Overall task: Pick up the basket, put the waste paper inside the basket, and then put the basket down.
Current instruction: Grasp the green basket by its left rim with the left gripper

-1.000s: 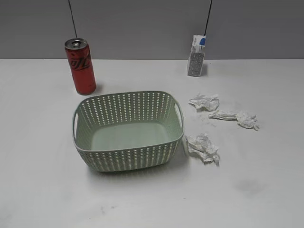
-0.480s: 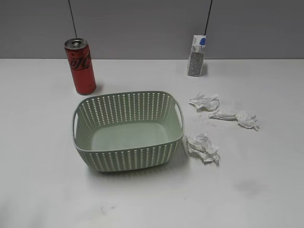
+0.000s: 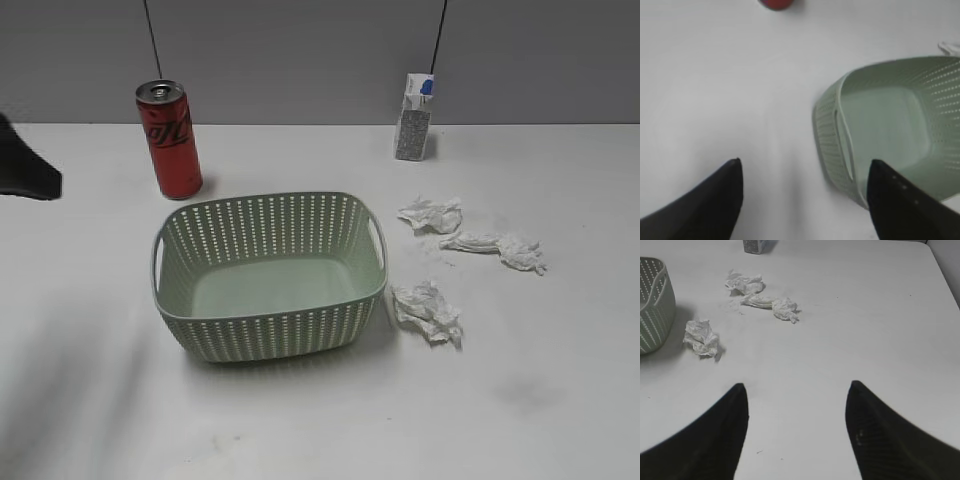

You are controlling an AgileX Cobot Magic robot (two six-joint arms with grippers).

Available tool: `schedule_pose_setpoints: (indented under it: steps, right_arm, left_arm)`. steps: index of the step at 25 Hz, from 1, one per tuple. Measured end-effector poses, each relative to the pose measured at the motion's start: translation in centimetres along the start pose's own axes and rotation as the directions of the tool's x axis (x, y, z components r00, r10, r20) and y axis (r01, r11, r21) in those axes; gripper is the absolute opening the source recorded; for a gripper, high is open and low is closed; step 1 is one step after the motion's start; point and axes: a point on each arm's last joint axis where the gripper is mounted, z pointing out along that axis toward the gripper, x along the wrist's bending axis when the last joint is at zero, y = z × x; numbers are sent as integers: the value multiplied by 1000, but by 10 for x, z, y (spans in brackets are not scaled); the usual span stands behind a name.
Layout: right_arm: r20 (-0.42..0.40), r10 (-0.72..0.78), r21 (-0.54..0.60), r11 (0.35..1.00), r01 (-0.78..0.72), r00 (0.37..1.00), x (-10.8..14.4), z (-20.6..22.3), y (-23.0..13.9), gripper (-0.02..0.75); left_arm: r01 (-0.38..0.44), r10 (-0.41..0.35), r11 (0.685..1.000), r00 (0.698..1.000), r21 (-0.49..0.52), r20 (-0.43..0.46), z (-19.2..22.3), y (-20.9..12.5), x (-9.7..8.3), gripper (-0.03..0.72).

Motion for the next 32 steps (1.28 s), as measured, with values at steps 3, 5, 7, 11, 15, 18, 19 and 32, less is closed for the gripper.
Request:
schedule_pose_setpoints:
  steps: [3,5,7,11,15,18,19,32]
  right_arm:
    - [1,-1,0,1000,1,1000,0,0,0,465]
    - [1,-1,0,1000,1,1000,0,0,0,465]
    - [1,-1,0,1000,1,1000,0,0,0,465]
    - [2,-1,0,1000,1,1000,0,0,0,465]
    - [2,-1,0,1000,1,1000,0,0,0,465]
    - [2,-1,0,1000,1,1000,0,0,0,465]
    - [2,-1,0,1000,1,1000,0,0,0,465]
    - [-1,1,-17,1000,-1,1000,0,-1,3,465]
  left_arm:
    - [-19,14,991,999,133,38,35,15,-10,587]
    - [-16,6,977,999,213,47,61,21,-19,587]
    - [-15,9,963,1000,270,22,83,26,-28,587]
    - [-27,43,937,998,349,-38,119,25,-42,587]
    - [14,22,909,997,416,-81,149,15,-45,584]
    - [34,20,890,993,454,-112,164,9,-38,552]
    - [32,25,887,993,461,-117,166,7,-37,535]
    - [6,55,893,991,451,-123,157,12,-38,-1]
